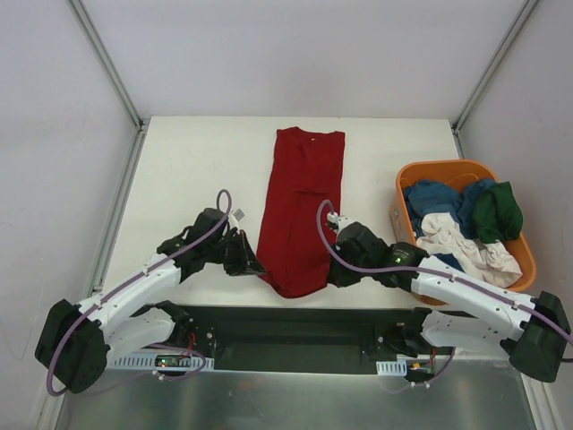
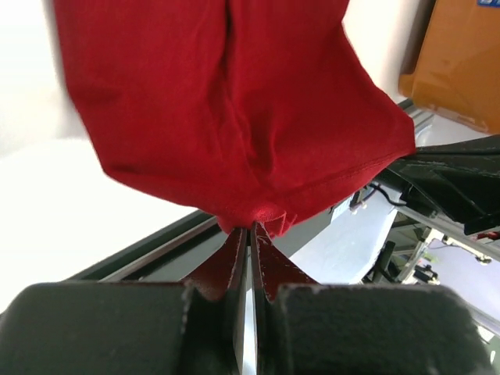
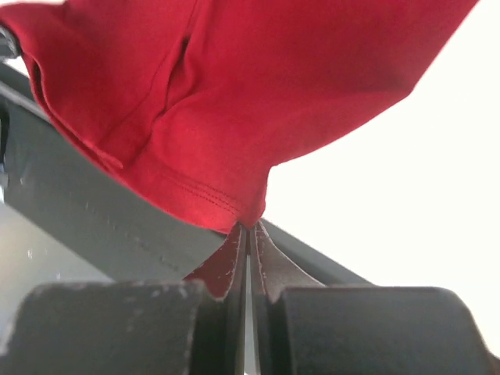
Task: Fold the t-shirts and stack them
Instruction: Fold the tshirt
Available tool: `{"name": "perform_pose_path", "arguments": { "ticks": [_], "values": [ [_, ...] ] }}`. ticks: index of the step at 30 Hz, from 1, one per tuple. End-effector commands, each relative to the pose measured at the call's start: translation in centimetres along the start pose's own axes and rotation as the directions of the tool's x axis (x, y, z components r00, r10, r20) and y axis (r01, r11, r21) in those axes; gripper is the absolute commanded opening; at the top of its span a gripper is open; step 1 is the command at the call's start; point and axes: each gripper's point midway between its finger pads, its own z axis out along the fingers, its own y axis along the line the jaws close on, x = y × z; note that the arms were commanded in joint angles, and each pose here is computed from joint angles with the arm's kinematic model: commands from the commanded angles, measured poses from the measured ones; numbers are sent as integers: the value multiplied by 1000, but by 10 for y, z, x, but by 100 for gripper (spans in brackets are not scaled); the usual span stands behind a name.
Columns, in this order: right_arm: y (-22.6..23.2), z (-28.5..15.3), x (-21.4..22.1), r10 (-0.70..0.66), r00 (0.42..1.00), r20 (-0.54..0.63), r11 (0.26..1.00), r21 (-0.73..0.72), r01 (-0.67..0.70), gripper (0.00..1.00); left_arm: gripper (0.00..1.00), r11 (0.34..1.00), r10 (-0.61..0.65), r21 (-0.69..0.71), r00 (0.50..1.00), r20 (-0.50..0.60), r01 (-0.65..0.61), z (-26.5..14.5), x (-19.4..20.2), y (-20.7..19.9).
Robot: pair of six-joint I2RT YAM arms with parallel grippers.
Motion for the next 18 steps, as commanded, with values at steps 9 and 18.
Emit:
{"name": "perform_pose_path", "arguments": {
  "ticks": [9,18],
  "values": [
    [-19,-16,-86,3,992,125,999,37,-7,1,0,988,155,-18,980,121,-154,2,-77,-48],
    [-47,-3,-139,92,984,153,989,101,-108,1,0,988,153,5,976,156,-155,7,-154,-68]
  ]
}}
